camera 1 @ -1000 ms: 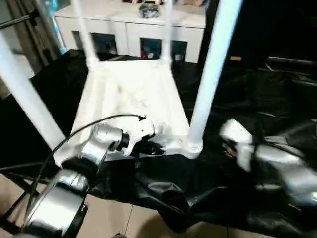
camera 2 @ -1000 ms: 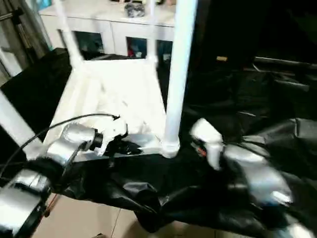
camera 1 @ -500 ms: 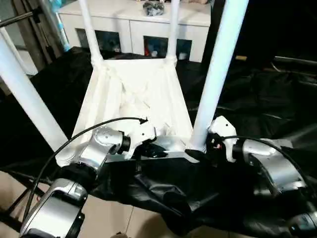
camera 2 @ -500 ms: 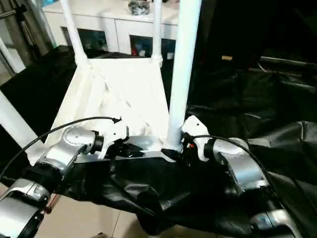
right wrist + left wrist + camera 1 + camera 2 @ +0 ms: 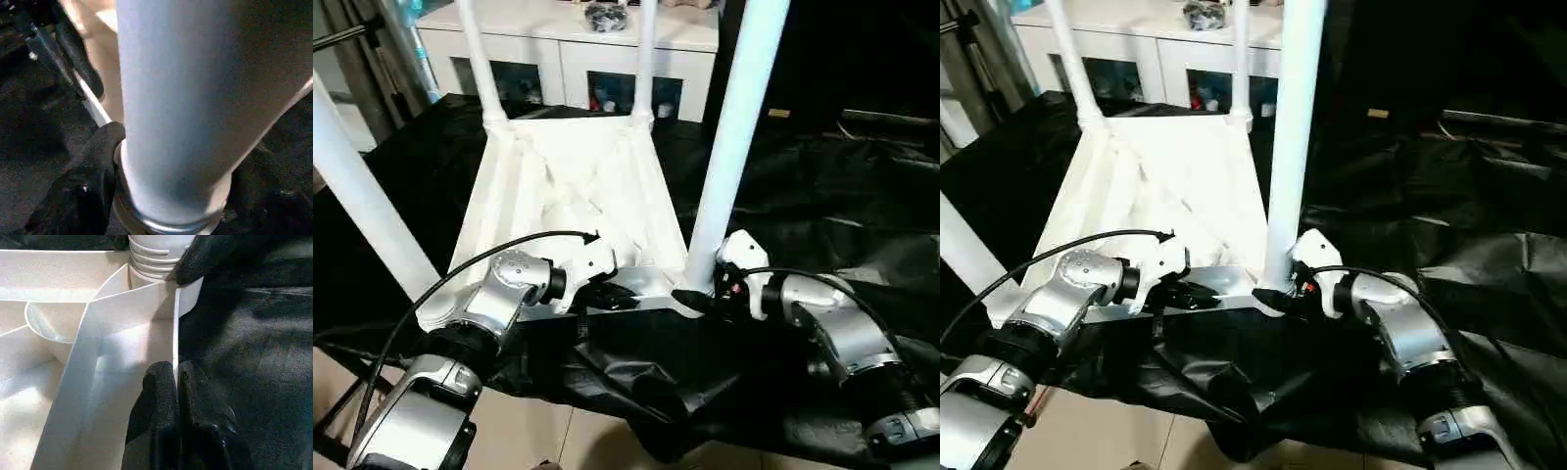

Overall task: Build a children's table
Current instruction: Rotate leg to tighten

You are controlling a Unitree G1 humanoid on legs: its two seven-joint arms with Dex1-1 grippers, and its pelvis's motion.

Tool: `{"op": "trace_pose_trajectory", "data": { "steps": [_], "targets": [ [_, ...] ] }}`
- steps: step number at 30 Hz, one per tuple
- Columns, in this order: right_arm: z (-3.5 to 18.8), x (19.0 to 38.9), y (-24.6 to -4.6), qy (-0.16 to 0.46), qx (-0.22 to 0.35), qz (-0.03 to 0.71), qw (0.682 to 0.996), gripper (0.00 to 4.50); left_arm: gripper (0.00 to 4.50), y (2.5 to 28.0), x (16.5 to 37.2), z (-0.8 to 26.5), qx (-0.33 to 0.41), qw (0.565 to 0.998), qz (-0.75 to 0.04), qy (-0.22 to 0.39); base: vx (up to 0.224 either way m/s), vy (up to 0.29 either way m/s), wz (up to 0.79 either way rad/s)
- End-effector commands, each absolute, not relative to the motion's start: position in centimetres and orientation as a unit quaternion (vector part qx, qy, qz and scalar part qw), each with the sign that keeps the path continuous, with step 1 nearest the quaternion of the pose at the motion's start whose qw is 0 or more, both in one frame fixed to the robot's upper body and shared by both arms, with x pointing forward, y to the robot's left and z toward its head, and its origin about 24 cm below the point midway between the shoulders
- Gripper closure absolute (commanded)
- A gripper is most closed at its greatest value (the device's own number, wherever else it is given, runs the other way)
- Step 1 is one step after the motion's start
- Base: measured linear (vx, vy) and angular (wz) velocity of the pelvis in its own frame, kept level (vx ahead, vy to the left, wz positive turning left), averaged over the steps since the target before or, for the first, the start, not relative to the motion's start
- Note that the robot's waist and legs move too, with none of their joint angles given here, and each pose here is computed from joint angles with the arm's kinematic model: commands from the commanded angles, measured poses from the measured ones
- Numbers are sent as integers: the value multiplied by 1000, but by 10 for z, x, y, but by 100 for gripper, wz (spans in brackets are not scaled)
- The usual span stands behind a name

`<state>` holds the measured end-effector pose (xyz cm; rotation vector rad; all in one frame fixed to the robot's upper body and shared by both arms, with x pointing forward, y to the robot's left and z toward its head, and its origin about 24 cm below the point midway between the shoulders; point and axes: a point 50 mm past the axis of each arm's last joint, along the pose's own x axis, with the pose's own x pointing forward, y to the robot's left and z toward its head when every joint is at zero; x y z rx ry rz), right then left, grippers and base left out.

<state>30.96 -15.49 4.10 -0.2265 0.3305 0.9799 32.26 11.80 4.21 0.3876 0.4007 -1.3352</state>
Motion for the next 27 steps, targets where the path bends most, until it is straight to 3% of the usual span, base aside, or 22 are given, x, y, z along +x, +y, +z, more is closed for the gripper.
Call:
{"op": "trace_pose_trajectory", "data": {
  "steps": [1, 3, 6, 9, 11, 13, 14, 17, 22, 27],
  "targets": [
    [45, 317, -156, 148, -107, 439, 880, 172, 450, 112, 320, 35, 165, 753, -606, 195, 0, 0, 0],
    [33, 324, -147, 153, -72, 369, 914, 175, 450, 100, 328, 37, 159, 784, -570, 188, 0, 0, 0],
    [21, 328, -133, 167, -49, 309, 935, 176, 450, 84, 337, 42, 150, 817, -528, 178, 0, 0, 0],
    [16, 330, -122, 174, -51, 289, 940, 176, 450, 72, 339, 44, 145, 827, -514, 173, 0, 0, 0],
    [15, 333, -102, 168, -80, 284, 941, 176, 450, 53, 337, 45, 139, 829, -516, 162, 0, 0, 0],
    [16, 334, -96, 160, -95, 288, 939, 176, 450, 48, 336, 46, 139, 827, -520, 158, 0, 0, 0],
    [18, 335, -93, 149, -86, 297, 939, 142, 450, 45, 335, 45, 139, 825, -524, 157, 0, 0, 0],
    [25, 338, -99, 139, -62, 302, 941, 101, 450, 47, 332, 46, 144, 815, -543, 142, 0, 0, 0],
    [36, 340, -116, 124, -72, 337, 931, 64, 450, 55, 326, 48, 143, 789, -586, 117, 0, 0, 0],
    [42, 329, -142, 123, -108, 437, 884, 64, 450, 81, 319, 44, 161, 755, -622, 131, 0, 0, 0]
  ]
}}
